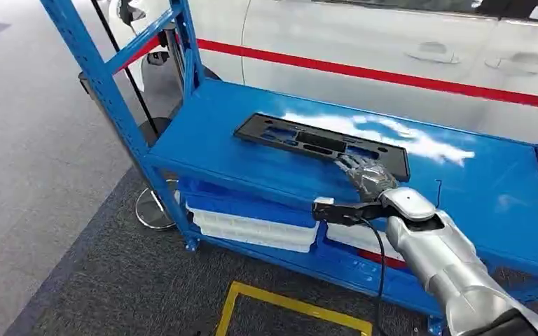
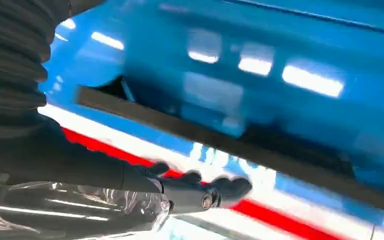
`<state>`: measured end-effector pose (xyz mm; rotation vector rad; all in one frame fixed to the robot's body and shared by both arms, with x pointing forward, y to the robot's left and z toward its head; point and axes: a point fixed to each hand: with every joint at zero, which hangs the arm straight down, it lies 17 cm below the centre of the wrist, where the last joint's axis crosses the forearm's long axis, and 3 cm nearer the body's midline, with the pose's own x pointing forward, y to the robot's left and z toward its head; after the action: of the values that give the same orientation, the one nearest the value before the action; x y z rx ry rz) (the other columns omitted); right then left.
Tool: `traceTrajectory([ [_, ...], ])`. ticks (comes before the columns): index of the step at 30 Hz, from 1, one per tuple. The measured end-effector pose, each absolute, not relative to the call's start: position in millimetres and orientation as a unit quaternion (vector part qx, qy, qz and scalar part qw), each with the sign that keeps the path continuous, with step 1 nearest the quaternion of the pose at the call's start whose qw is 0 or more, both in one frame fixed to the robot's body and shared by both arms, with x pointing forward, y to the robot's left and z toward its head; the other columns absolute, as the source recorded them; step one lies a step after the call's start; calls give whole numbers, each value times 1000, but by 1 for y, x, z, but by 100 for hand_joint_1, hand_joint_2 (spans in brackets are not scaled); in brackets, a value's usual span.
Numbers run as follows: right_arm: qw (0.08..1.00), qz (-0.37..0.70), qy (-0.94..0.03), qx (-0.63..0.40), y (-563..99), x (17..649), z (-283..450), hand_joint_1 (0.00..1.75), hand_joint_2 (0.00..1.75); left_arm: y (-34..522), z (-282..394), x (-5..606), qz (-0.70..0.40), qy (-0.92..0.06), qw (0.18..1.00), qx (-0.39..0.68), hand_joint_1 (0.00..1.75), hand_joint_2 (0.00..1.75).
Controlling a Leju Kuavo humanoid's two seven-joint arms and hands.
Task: Take the parts from the cabinet and place them on the table.
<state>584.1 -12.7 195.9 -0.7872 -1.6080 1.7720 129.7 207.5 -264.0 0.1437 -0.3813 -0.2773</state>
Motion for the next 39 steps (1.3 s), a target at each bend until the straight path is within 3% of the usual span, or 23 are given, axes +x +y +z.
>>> traceTrajectory([
  [17,319,676,-600,-285,-18,580,179,0,175,205,-262,137,-135,-193,969,75,0,0],
  [18,319,673,-605,-281,-16,579,181,0,0,205,-262,137,-137,-194,969,75,0,0],
  [32,386,645,-623,-217,-14,548,123,0,0,206,-261,142,-149,-193,967,80,0,0],
  [33,390,643,-623,-215,-14,548,121,0,175,206,-261,143,-149,-193,967,80,0,0],
  [38,399,638,-623,-211,-16,548,121,0,175,207,-260,149,-152,-195,965,86,0,0],
  [39,401,638,-623,-211,-16,548,121,0,0,207,-259,150,-154,-196,964,86,0,0],
])
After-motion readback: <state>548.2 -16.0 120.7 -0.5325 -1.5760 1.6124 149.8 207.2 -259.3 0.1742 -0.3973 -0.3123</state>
